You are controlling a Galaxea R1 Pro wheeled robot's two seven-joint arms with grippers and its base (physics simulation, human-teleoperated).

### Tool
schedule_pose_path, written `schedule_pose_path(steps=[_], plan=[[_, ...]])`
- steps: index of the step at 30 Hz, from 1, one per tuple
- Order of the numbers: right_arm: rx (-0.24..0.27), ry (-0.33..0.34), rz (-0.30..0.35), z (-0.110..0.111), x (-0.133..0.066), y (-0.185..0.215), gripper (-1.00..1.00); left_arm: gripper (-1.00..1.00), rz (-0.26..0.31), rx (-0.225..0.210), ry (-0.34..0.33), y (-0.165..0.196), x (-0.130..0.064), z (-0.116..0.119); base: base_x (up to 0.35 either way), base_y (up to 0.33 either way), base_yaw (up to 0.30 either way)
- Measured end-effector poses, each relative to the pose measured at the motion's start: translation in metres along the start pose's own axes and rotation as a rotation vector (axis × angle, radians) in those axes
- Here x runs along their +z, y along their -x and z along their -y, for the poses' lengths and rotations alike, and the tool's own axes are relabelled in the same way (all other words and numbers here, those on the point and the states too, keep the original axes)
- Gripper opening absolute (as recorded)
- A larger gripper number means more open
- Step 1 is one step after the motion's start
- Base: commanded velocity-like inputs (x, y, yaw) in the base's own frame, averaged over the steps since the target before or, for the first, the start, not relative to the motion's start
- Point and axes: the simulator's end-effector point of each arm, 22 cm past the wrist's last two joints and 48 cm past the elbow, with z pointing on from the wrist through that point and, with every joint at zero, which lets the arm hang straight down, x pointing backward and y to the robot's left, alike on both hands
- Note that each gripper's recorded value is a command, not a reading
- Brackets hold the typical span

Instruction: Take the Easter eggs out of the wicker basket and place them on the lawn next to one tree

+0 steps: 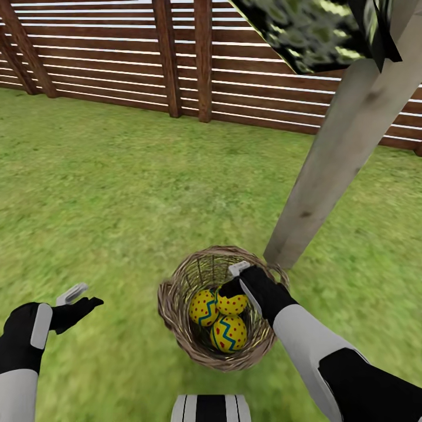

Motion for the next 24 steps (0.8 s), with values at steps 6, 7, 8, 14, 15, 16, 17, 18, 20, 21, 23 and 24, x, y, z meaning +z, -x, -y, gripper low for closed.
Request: schedule_pose_path(steps=[6, 7, 8, 14, 15, 16, 17, 18, 20, 21, 23, 24], plan=[[-0.008, -0.017, 0.047, 0.006, 0.007, 0.005, 1.0, 1.0, -0.007, 0.0, 0.006, -0.002, 0.003, -0.002, 0.0, 0.0, 0.0], [-0.009, -0.031, 0.043, 0.009, 0.007, 0.003, 1.0, 1.0, -0.008, 0.0, 0.006, -0.003, 0.004, -0.003, 0.0, 0.0, 0.0], [-0.009, -0.057, 0.043, 0.015, 0.009, 0.003, 1.0, 1.0, -0.012, -0.001, 0.009, -0.004, 0.005, -0.004, 0.0, 0.0, 0.0], [-0.002, -0.068, 0.054, 0.017, 0.012, 0.008, 1.0, 1.0, -0.029, 0.0, 0.024, -0.013, 0.014, -0.011, 0.0, 0.0, 0.0], [-0.008, -0.074, 0.048, 0.018, 0.011, 0.007, 1.0, 1.0, -0.029, 0.0, 0.024, -0.014, 0.014, -0.011, 0.0, 0.0, 0.0], [-0.014, -0.08, 0.042, 0.02, 0.011, 0.006, 1.0, 1.0, -0.029, 0.0, 0.024, -0.014, 0.014, -0.011, 0.0, 0.0, 0.0], [-0.019, -0.086, 0.036, 0.021, 0.011, 0.005, 1.0, 1.0, -0.03, 0.0, 0.024, -0.014, 0.014, -0.011, 0.0, 0.0, 0.0], [-0.019, -0.094, 0.031, 0.024, 0.011, 0.003, 1.0, 1.0, -0.029, 0.0, 0.024, -0.014, 0.014, -0.011, 0.0, 0.0, 0.0], [-0.025, -0.108, 0.019, 0.028, 0.011, 0.001, 1.0, 1.0, -0.03, 0.0, 0.023, -0.014, 0.014, -0.01, 0.0, 0.0, 0.0], [-0.029, -0.112, 0.014, 0.029, 0.01, 0.0, 1.0, 1.0, -0.03, 0.0, 0.023, -0.014, 0.014, -0.01, 0.0, 0.0, 0.0], [-0.038, -0.12, 0.004, 0.03, 0.01, -0.002, 1.0, 1.0, -0.031, 0.0, 0.022, -0.015, 0.015, -0.01, 0.0, 0.0, 0.0], [-0.042, -0.123, -0.002, 0.031, 0.01, -0.003, 1.0, 1.0, -0.031, 0.0, 0.022, -0.015, 0.015, -0.01, 0.0, 0.0, 0.0]])
